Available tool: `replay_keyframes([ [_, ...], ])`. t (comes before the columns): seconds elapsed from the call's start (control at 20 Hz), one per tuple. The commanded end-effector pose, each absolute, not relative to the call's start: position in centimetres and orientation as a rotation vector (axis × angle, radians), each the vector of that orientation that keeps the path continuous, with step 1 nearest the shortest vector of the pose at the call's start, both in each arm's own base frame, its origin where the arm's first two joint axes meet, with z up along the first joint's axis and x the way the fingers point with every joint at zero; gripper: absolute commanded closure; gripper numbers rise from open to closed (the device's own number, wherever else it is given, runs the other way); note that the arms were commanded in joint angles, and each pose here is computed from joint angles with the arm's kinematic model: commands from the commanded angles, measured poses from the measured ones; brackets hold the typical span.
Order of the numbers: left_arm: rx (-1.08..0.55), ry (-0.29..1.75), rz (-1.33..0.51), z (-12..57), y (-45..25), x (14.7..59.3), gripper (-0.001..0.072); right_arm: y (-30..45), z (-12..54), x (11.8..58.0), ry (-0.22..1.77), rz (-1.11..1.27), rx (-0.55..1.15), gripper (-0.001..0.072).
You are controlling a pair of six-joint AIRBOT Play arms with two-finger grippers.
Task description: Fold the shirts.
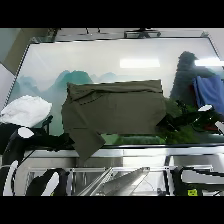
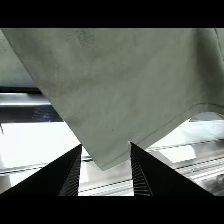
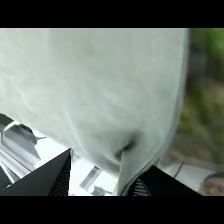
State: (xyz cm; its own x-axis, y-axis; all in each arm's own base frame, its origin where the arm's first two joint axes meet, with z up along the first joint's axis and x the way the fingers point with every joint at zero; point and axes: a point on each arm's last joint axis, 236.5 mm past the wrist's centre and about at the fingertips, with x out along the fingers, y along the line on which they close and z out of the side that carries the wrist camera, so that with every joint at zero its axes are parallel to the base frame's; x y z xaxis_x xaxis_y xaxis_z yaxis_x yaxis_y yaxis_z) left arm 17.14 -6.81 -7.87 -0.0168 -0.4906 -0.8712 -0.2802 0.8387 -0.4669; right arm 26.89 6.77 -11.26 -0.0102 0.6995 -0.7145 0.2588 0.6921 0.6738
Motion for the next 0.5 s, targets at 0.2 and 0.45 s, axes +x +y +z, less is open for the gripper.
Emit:
replay_keyframes([
  [0.2,-0.705,1.788,-0.106,-12.5,-6.7,16.2,0.0413,6.7,-11.3,29.0,1.492,0.406,0.805,0.0264],
  [0.45,-0.811,1.65,-0.147,-12.7,-8.2,19.8,0.0413,6.9,-11.0,29.4,1.471,0.424,0.812,0.0264],
])
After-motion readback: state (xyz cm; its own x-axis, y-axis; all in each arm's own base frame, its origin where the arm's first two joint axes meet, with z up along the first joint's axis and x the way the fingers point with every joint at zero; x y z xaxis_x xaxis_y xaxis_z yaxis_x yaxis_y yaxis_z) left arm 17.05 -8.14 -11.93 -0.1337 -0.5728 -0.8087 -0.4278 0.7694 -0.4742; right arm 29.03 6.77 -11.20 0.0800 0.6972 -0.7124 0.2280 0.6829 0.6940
